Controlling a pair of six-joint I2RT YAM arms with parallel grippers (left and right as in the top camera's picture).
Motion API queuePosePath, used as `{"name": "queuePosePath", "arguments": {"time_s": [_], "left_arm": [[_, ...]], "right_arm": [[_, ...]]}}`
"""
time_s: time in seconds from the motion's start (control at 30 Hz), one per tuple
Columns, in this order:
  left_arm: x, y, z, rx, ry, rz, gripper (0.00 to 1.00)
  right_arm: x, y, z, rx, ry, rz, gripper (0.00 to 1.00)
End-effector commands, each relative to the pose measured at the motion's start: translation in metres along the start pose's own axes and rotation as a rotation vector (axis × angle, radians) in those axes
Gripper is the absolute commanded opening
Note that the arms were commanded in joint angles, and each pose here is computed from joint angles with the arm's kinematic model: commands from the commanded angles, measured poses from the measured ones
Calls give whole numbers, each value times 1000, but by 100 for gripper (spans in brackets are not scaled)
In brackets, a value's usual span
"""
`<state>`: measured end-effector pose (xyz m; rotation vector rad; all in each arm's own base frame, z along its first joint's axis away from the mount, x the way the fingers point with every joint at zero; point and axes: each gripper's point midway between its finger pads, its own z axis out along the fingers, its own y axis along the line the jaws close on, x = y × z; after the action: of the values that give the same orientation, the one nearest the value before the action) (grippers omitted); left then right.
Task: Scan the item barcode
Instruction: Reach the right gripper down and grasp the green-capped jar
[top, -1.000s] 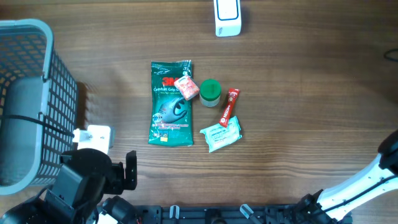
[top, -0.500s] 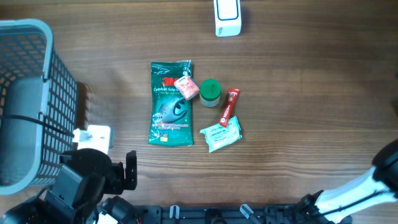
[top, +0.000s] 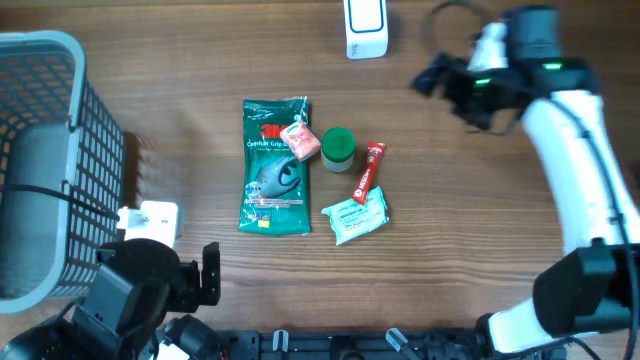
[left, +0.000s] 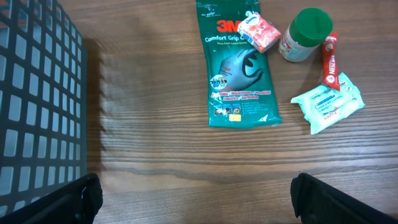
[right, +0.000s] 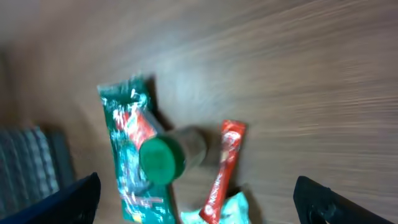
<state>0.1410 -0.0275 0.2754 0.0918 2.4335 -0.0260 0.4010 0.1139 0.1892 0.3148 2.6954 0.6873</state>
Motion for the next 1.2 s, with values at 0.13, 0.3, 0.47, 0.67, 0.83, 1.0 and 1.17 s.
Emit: {"name": "queuePosePath", "arguments": {"time_s": [0.13, 0.3, 0.47, 0.67, 0.83, 1.0, 1.17], "left_arm": [[-2, 2, -2, -6, -13, -19, 100], [-2, 2, -2, -6, -13, -19, 100], [-2, 2, -2, -6, -13, -19, 100], [-2, 2, -2, -6, -13, -19, 100], [-2, 2, -2, -6, -13, -19, 100], [-2, 2, -2, -6, -13, -19, 100], [-2, 2, -2, -6, -13, -19, 100]], "right_arm": [[70, 53, 56, 117, 111, 503, 100], [86, 86, 63, 50, 165, 635, 100], [94, 89, 68, 69, 190, 770, 100], [104, 78, 81, 139, 227, 897, 99], [100, 75, 87, 171, 207, 922, 99], [98, 60, 100, 236, 167, 969, 99], [99, 50, 142, 256, 195, 973, 100]]}}
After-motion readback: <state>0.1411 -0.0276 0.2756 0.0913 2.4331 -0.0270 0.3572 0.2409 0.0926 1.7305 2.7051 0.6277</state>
